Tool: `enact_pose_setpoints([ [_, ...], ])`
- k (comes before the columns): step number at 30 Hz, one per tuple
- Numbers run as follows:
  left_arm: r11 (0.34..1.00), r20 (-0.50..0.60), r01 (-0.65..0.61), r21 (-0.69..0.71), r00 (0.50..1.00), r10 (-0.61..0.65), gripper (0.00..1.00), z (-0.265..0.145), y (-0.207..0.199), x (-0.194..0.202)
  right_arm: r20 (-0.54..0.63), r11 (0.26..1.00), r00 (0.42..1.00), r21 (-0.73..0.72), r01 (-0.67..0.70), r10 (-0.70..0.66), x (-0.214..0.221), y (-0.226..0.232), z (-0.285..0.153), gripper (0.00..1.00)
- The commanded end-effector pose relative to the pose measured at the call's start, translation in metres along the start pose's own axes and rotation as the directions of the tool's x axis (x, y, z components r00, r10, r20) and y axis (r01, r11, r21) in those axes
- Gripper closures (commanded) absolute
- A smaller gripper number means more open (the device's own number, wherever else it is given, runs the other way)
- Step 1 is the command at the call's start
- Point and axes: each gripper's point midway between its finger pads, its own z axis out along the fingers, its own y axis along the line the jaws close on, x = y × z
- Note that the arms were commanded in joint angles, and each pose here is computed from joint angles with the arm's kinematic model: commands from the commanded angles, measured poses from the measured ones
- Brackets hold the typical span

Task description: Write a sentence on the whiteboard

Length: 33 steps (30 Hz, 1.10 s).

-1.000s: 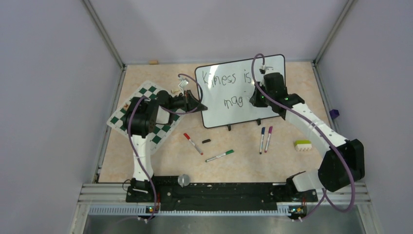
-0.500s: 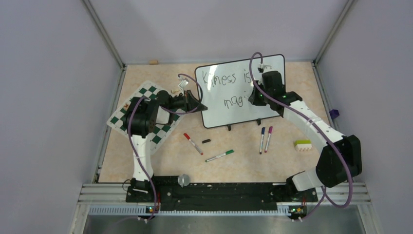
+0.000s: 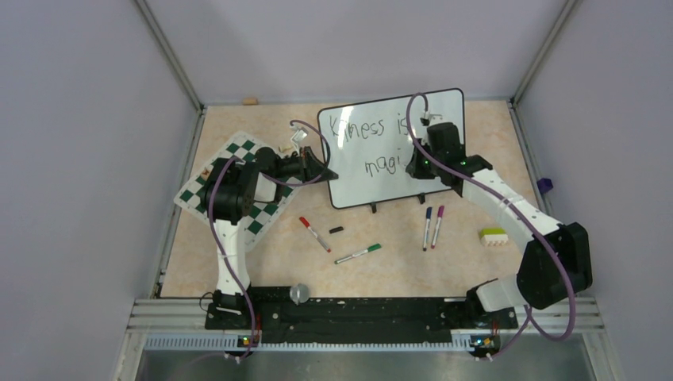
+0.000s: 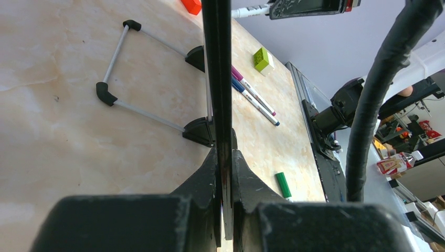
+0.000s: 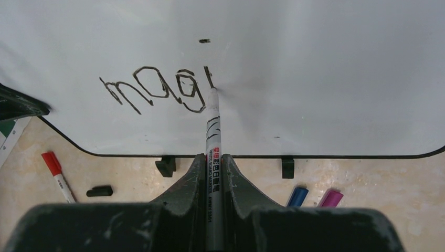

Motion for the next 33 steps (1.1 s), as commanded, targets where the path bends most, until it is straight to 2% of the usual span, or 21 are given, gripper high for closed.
enact_pose_setpoints([
  [1, 0.965, 0.023, -0.256, 0.056, 0.967, 0.255, 1.0, 0.003, -0.019, -0.022, 0.024, 1.0, 1.0, 0.017, -0.015, 0.015, 0.001, -0.006, -0.003, 1.0],
  [13, 0.965, 0.024, -0.256, 0.055, 0.967, 0.255, 1.0, 0.003, -0.019, -0.022, 0.097, 0.999, 0.994, -0.004, -0.043, 0.043, -0.032, 0.005, -0.027, 1.0],
  [20, 0.966, 0.022, -0.253, 0.057, 0.967, 0.252, 1.0, 0.003, -0.018, -0.023, 0.101, 0.999, 0.994, 0.008, -0.031, 0.03, -0.037, 0.003, -0.035, 1.0],
  [33, 0.965, 0.018, -0.254, 0.061, 0.967, 0.254, 1.0, 0.003, -0.019, -0.022, 0.11, 0.997, 0.994, 0.073, -0.031, 0.023, -0.051, -0.01, -0.026, 1.0],
])
